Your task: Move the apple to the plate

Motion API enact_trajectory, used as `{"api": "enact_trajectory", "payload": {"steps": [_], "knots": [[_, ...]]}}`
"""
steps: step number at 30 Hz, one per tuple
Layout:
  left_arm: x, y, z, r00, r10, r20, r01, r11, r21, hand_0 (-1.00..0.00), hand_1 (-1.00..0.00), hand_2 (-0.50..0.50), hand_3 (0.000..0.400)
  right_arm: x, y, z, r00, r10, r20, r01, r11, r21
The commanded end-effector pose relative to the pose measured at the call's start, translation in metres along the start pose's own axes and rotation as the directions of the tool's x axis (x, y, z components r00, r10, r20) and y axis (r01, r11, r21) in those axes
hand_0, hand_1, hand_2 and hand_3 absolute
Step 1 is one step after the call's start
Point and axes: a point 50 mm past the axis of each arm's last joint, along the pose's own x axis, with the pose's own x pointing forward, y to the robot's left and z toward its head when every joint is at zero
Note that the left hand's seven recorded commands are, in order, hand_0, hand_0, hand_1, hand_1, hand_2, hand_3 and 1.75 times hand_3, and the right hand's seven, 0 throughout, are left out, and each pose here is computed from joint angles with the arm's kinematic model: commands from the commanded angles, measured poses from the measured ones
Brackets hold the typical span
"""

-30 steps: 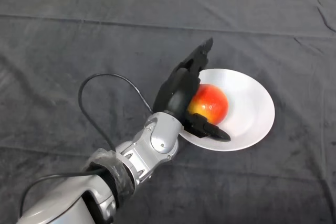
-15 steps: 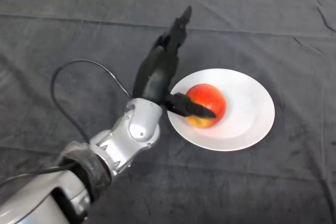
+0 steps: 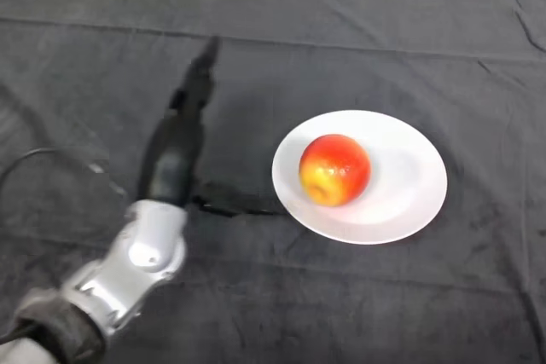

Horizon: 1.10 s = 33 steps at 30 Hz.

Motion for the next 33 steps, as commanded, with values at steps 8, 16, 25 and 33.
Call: {"api": "enact_trajectory", "payload": {"steps": [8,16,25,33], "knots": [[-0.014,0.061,-0.003,0.993,0.12,0.008,-0.121,0.992,0.037,0.0,0.0,0.0,0.0,0.0049,0.011,0.0042,0.9988,0.036,0.032,-0.037,0.9988,0.031],[-0.031,0.103,-0.009,0.972,0.235,-0.003,-0.234,0.97,0.06,0.0,0.0,0.0,0.0,0.0048,0.011,0.0041,0.9989,0.036,0.032,-0.037,0.9989,0.029],[-0.055,0.156,-0.015,0.927,0.375,-0.017,-0.372,0.924,0.087,0.0,0.0,0.0,0.0,0.0048,0.011,0.0041,0.9989,0.035,0.031,-0.036,0.9989,0.028],[-0.08,0.191,-0.023,0.867,0.498,-0.033,-0.492,0.864,0.109,0.0,0.0,0.0,0.0,0.0048,0.011,0.0041,0.9989,0.035,0.031,-0.036,0.999,0.028]]}}
